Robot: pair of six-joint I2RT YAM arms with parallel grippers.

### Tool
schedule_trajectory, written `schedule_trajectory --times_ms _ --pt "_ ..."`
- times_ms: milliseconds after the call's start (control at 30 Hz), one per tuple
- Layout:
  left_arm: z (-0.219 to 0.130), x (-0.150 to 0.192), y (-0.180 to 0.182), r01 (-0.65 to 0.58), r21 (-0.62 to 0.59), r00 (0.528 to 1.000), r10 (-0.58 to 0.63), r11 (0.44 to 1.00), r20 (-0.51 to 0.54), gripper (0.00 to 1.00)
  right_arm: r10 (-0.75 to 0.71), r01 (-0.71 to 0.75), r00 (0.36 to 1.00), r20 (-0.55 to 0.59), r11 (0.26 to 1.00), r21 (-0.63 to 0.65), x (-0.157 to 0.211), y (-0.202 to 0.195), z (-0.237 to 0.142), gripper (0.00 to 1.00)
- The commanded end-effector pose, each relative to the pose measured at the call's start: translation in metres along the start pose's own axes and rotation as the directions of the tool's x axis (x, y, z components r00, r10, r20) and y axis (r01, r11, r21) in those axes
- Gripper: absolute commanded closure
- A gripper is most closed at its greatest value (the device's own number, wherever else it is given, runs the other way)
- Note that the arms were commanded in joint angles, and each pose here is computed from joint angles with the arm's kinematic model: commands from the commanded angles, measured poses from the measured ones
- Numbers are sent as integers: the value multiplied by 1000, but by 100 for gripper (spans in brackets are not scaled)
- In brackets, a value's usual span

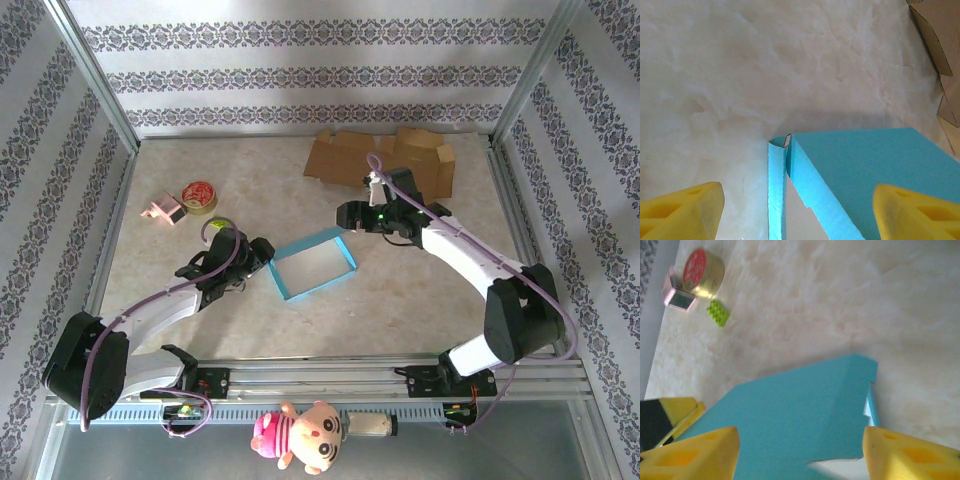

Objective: Fold the paper box

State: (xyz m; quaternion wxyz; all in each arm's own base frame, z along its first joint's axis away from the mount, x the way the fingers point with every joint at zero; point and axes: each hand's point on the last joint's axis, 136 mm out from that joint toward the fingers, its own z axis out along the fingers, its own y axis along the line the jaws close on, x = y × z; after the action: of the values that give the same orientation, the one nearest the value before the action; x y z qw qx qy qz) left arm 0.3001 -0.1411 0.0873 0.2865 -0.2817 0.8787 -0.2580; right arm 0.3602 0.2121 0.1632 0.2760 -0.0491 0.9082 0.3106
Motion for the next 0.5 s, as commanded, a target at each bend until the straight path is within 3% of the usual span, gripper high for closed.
schedule_trajectory --times_ms 0,67,200,467 --pt "0 1 -4 -58 0 997 58 998 -45 22 -79 79 997 -27 997 15 -5 -15 4 15" --pt "2 6 -8 -57 16 996 58 998 -74 22 -63 62 995 -72 998 -17 -5 -17 11 11" --pt "1 13 -14 -9 75 995 17 997 -101 21 1 -12 989 -146 997 -77 1 -13 27 17" --pt "5 7 -38 36 170 995 -20 985 -96 20 301 -339 928 -221 927 -161 12 10 56 27"
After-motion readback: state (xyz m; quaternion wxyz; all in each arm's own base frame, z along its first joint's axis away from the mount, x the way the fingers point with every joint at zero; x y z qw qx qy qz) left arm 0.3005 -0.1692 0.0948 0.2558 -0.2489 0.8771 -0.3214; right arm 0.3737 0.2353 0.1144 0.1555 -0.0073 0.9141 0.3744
